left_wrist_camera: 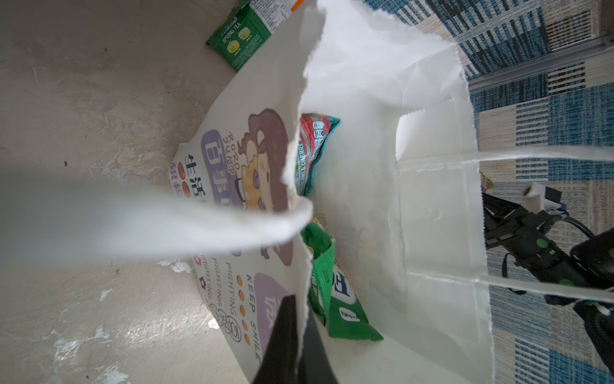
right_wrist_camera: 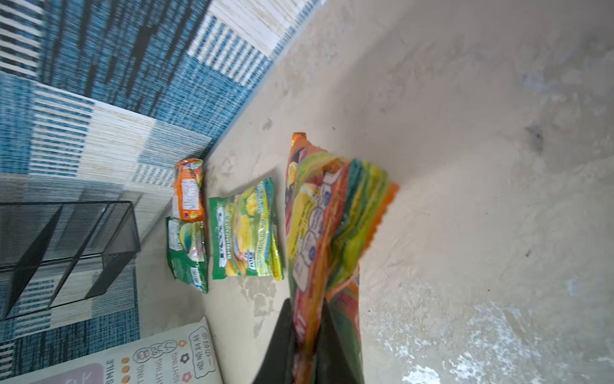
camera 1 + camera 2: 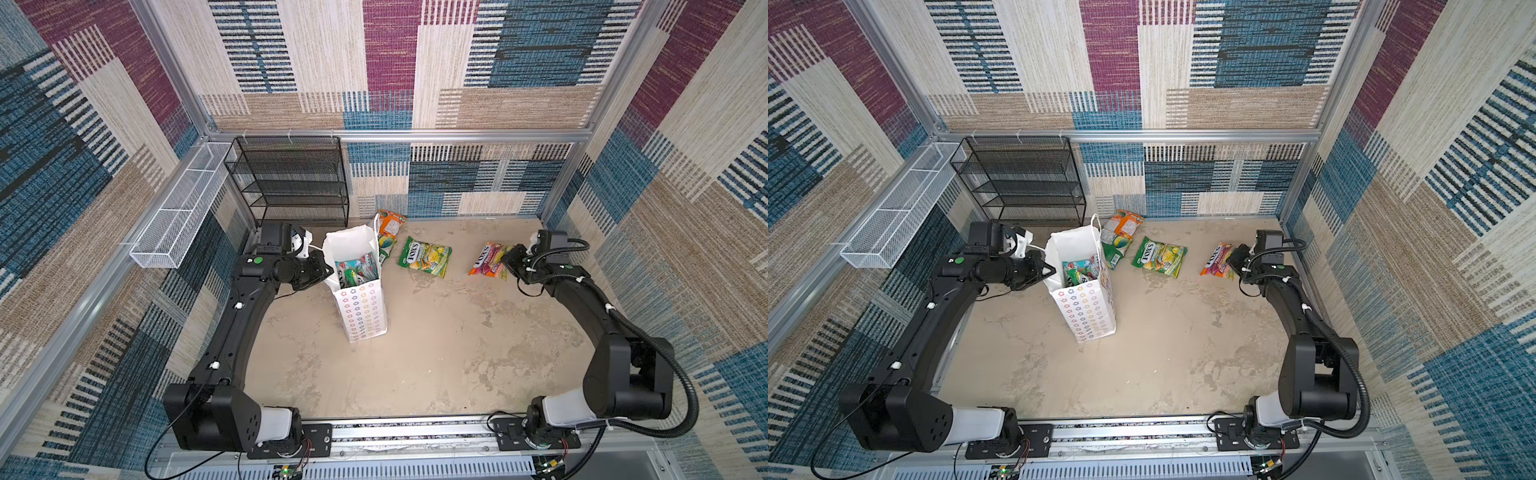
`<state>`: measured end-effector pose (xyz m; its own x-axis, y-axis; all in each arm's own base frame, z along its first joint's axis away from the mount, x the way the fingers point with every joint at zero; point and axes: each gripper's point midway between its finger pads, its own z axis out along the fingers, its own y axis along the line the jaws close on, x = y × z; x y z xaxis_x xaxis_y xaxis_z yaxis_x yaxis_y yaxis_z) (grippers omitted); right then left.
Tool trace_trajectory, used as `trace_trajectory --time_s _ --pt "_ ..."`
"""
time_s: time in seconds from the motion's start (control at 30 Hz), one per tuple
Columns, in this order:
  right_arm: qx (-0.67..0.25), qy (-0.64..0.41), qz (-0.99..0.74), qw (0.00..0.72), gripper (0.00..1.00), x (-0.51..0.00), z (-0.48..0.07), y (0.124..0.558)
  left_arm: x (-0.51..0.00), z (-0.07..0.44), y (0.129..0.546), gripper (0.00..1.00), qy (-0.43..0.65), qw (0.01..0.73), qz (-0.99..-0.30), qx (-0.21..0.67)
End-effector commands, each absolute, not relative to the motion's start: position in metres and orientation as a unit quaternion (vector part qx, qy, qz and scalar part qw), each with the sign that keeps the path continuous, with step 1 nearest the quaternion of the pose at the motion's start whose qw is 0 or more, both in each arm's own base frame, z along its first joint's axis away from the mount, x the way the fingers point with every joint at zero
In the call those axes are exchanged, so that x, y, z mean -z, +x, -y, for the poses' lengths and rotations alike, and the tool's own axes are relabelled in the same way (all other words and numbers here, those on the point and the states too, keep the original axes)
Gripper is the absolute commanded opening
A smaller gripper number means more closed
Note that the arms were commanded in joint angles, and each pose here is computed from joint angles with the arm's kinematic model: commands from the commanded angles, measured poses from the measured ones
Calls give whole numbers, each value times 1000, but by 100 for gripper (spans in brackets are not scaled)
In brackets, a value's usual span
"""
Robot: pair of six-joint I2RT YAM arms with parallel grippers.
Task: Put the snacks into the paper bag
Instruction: 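Lift the pink packet with the right gripper toward the bag, then carry the pink packet with the right gripper over the bag opening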
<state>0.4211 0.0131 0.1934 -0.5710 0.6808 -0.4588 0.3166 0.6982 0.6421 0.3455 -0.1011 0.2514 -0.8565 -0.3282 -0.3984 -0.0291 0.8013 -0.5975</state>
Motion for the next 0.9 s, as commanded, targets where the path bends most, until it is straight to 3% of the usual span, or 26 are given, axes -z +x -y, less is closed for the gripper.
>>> trace_trajectory --time_s 0.0,0.43,0.87 --pt "-269 261 -844 383 0 -224 -20 418 -263 109 350 0 -78 269 -903 326" --pt "-311 181 -810 463 0 -335 -44 409 -266 107 349 0 -79 276 -902 322" --pt "-382 25 -768 513 0 -457 -169 398 -262 113 351 0 -75 262 -900 339"
